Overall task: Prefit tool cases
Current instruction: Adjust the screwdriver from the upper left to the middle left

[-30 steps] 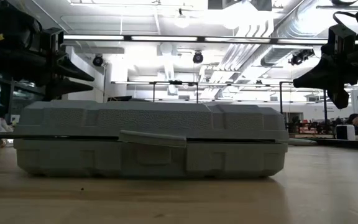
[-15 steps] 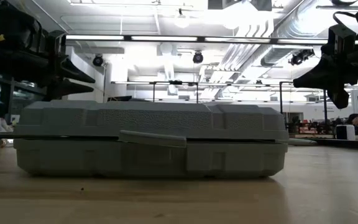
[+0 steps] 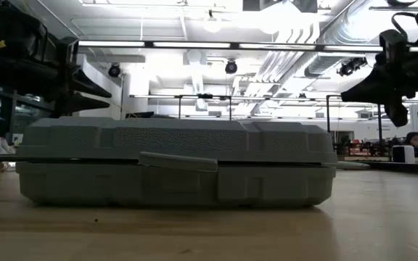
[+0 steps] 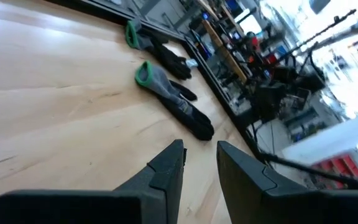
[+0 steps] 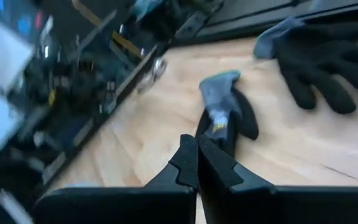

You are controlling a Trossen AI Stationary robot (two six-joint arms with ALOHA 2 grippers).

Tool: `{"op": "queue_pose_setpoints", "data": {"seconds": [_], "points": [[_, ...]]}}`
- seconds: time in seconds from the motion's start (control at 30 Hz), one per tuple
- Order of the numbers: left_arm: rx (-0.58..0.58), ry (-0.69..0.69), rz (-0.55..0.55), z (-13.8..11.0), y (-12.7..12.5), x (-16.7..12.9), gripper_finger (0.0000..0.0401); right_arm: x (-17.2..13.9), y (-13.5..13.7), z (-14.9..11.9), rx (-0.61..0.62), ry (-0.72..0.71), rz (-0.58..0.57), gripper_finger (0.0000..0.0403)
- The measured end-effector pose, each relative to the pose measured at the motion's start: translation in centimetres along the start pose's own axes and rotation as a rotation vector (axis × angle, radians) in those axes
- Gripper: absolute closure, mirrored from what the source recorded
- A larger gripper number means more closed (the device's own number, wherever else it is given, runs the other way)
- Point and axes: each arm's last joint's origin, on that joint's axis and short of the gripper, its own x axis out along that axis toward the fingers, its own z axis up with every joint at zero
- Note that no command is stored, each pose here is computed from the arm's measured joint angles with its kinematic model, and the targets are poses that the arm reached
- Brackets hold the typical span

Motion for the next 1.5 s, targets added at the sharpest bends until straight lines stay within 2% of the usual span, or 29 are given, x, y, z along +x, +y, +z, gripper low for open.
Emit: {"op": "queue_pose_setpoints", "data": {"seconds": [0.1, 0.2, 0.3, 0.37, 0.6, 0.73, 0.83, 1.03, 1.2, 1.5], "points": [[-0.056, -0.038, 0.004, 0.2, -0.1, 0.0, 0.0311, 0.0, 0.1, 0.2, 0.133, -0.041, -0.007, 0.0403], [-0.065, -0.092, -0.008, 0.5, -0.3, 0.0, 0.0311, 0.0, 0.1, 0.3, 0.243, -0.055, -0.002, 0.0403], [-0.074, -0.137, -0.043, 0.9, -0.7, -0.1, 0.0311, 0.0, 0.2, 0.3, 0.352, -0.041, 0.01, 0.0403], [-0.106, -0.161, -0.074, 1.2, -1.0, -0.1, 0.0311, 0.0, 0.2, 0.2, 0.384, -0.008, 0.033, 0.0403], [-0.189, -0.227, -0.197, 1.9, -2.0, -0.4, 0.0311, -0.1, 0.9, 0.9, 0.363, -0.063, 0.112, 0.0403], [-0.189, -0.229, -0.2, 2.2, -2.3, -0.5, 0.0311, -0.2, 1.4, 1.3, 0.323, -0.091, 0.169, 0.0403], [-0.181, -0.207, -0.176, 2.5, -2.7, -0.4, 0.0314, -0.2, 1.5, 1.4, 0.319, -0.1, 0.178, 0.0403], [-0.08, -0.022, -0.016, 3.4, -4.1, -0.3, 0.035, -0.2, 1.4, 1.4, 0.309, -0.099, 0.177, 0.0403], [0.02, -0.039, -0.041, 4.5, -5.4, -0.4, 0.0373, -0.2, 1.4, 1.4, 0.291, -0.103, 0.171, 0.0403], [0.04, -0.029, -0.027, 4.5, -5.4, -0.4, 0.0377, -0.2, 1.4, 1.3, 0.289, -0.108, 0.159, 0.0403]]}}
